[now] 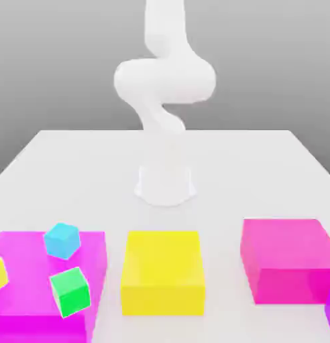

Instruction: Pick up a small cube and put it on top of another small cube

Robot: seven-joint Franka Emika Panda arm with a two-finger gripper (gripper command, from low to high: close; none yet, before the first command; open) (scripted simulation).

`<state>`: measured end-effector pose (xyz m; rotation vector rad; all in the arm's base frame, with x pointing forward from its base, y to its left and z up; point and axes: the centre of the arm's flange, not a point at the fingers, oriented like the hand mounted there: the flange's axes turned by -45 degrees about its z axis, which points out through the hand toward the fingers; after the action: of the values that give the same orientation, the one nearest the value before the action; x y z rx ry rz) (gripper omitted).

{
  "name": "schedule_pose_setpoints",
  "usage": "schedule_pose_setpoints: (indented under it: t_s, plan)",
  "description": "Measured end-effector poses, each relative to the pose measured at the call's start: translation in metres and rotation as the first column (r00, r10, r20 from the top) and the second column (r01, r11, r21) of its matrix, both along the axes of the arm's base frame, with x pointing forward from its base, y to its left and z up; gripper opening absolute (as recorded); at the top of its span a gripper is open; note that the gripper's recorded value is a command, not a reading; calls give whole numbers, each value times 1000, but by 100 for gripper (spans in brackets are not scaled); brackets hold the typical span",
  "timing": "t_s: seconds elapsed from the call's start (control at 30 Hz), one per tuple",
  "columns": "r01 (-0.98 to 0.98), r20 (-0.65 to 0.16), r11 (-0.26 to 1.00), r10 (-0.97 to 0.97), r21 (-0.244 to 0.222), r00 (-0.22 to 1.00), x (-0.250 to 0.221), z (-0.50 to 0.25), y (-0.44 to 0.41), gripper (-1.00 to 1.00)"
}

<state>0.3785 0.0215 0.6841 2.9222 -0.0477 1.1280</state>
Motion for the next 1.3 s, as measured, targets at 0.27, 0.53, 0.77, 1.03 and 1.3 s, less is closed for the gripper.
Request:
schedule_pose_setpoints:
  t_s: [0.27, 0.53, 0.77, 1.03, 1.3]
  plan:
    - [47, -190, 999, -50, -21, 980, 84, -106, 74, 0]
    - [66, -357, 997, -73, -31, 931, 126, -231, 150, 0]
    - [71, -494, 997, -72, -21, 866, 124, -345, 220, 0]
    - [99, -645, 995, -67, 13, 761, 85, -465, 292, 0]
    - [107, -670, 994, -65, 22, 739, 75, -540, 305, -100]
